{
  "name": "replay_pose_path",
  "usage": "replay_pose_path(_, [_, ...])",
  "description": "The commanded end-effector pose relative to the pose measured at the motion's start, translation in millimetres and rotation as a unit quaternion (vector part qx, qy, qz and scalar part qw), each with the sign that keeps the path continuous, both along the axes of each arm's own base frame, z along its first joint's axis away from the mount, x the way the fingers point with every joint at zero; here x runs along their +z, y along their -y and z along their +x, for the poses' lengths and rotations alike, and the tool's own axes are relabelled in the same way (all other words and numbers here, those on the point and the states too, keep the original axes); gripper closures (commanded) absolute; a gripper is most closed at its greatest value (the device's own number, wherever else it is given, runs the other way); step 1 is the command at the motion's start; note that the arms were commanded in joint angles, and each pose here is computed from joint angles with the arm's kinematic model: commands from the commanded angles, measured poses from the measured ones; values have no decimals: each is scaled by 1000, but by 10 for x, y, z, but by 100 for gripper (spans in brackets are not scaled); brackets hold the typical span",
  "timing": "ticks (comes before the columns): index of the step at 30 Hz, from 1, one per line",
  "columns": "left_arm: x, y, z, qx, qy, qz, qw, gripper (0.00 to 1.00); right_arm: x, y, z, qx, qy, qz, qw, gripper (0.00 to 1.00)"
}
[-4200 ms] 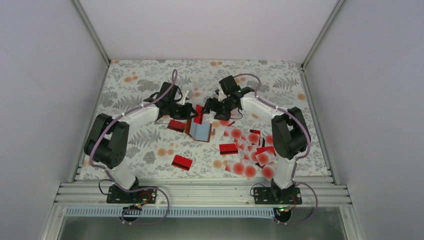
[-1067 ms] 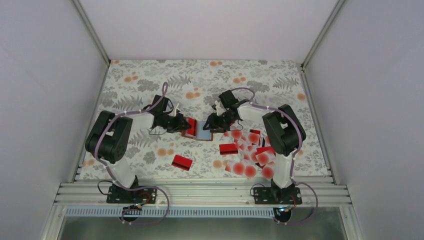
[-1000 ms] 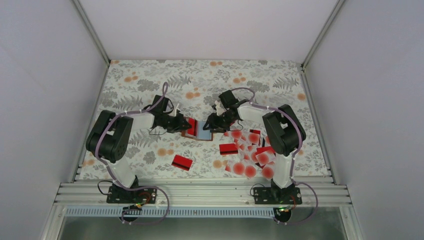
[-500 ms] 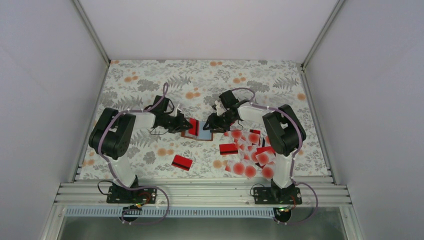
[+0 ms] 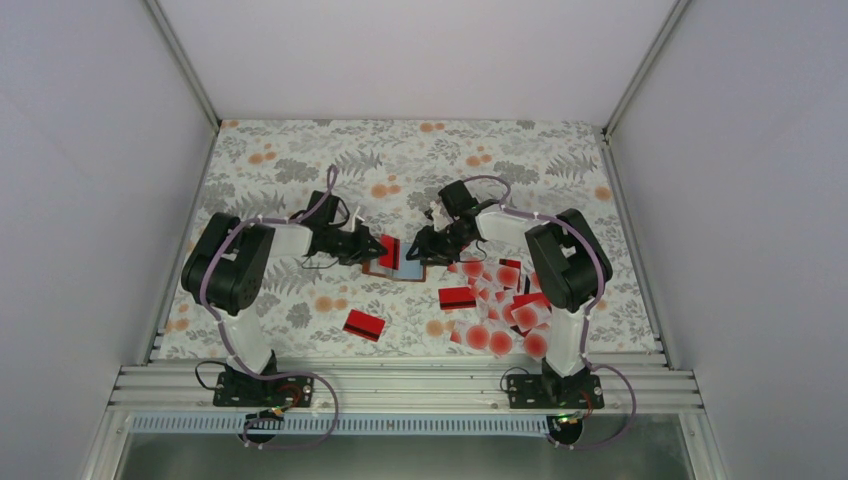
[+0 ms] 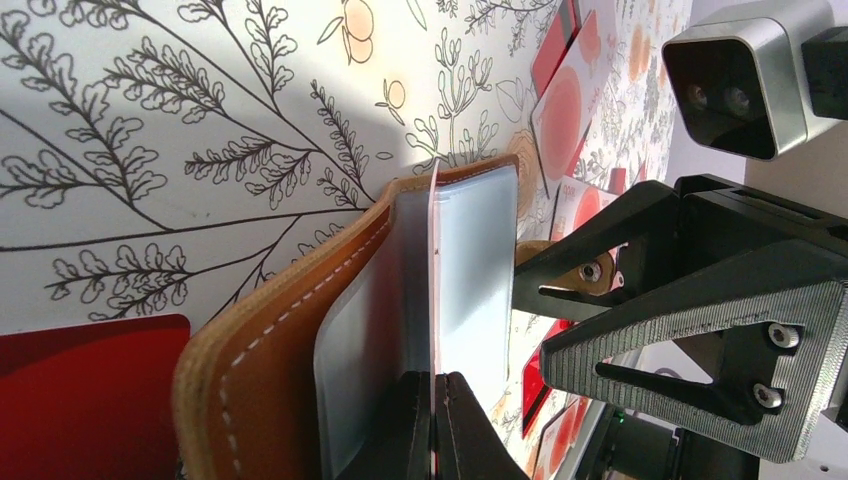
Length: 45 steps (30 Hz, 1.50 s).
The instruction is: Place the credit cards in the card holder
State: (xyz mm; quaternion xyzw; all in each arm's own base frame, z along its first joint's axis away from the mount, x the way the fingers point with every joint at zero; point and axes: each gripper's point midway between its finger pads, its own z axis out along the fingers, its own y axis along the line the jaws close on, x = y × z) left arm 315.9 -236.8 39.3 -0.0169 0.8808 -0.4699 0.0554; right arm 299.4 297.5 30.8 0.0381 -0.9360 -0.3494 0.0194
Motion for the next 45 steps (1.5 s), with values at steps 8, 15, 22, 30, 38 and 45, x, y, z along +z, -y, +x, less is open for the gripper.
replay_pose_path(8, [-68,29,-110,-5,-17,-15,1000,97,-512,292,-208,-17,-50,-83,995,54])
replay_pose_path(15, [-62,3,-174,-14,-27,-1,1000,98,-547,302,-222,-19,-55,-85,995,54])
replay_pose_path(22, [-137,-7,-252,-21,-45,4,999,98,-570,316,-236,-22,-57,-86,994,55])
replay_pose_path(30, [-170,43,-275,-31,-51,6,998,98,-577,318,-260,-21,-58,-84,995,55])
replay_pose_path(38, [-204,79,-223,-26,-51,3,998,98,-579,323,-260,-22,-58,-85,994,55])
replay_pose_path(45, [-199,119,-146,-20,-41,1,999,98,-576,331,-282,-22,-59,-85,994,55])
